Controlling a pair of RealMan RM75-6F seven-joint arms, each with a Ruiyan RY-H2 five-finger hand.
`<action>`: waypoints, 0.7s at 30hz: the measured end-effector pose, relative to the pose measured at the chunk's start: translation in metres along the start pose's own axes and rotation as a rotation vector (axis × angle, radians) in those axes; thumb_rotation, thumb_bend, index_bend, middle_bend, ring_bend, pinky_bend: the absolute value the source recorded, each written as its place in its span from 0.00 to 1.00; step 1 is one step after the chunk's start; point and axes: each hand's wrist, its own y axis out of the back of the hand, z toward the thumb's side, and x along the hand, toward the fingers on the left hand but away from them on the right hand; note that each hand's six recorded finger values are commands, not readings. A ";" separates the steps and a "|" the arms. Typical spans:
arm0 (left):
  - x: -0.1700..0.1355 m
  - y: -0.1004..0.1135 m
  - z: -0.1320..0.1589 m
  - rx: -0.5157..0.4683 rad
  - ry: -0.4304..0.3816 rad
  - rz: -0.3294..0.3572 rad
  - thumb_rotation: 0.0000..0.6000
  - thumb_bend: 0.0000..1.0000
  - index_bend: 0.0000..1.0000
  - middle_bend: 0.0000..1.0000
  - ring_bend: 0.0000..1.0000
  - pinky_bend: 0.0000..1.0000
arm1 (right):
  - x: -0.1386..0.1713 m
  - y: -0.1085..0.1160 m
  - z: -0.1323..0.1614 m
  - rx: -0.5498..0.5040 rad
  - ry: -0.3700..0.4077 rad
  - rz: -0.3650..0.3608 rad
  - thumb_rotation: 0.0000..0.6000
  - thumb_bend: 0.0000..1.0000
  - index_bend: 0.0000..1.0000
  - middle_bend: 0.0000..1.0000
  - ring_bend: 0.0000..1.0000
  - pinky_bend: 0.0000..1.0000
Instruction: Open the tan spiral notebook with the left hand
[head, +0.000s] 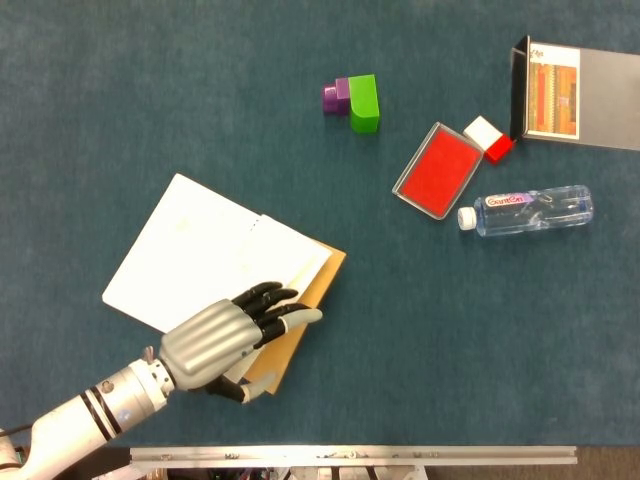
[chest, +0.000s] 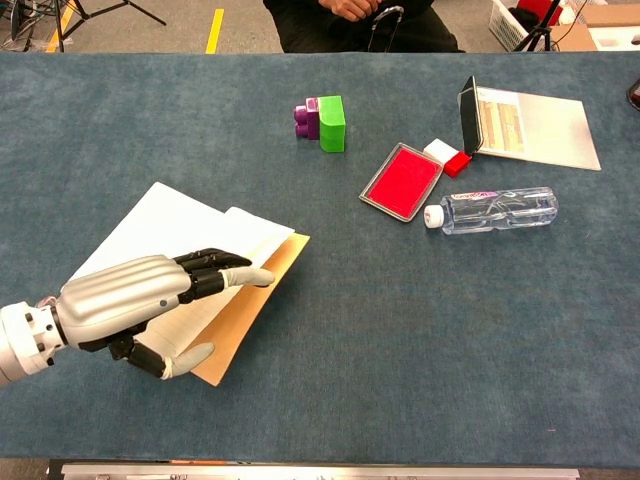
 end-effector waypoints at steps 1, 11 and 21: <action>0.000 0.000 0.001 -0.010 0.001 -0.003 0.69 0.47 0.01 0.11 0.04 0.00 | 0.000 0.000 0.000 -0.001 -0.001 -0.001 1.00 0.47 0.35 0.35 0.25 0.37; -0.005 0.020 -0.003 -0.033 0.029 0.041 0.61 0.46 0.01 0.11 0.04 0.00 | 0.001 0.003 -0.003 -0.008 -0.001 -0.009 1.00 0.47 0.35 0.35 0.25 0.37; -0.029 0.075 -0.038 0.000 0.166 0.233 0.61 0.46 0.01 0.11 0.04 0.00 | -0.002 0.003 -0.002 -0.009 0.012 -0.010 1.00 0.47 0.35 0.35 0.25 0.37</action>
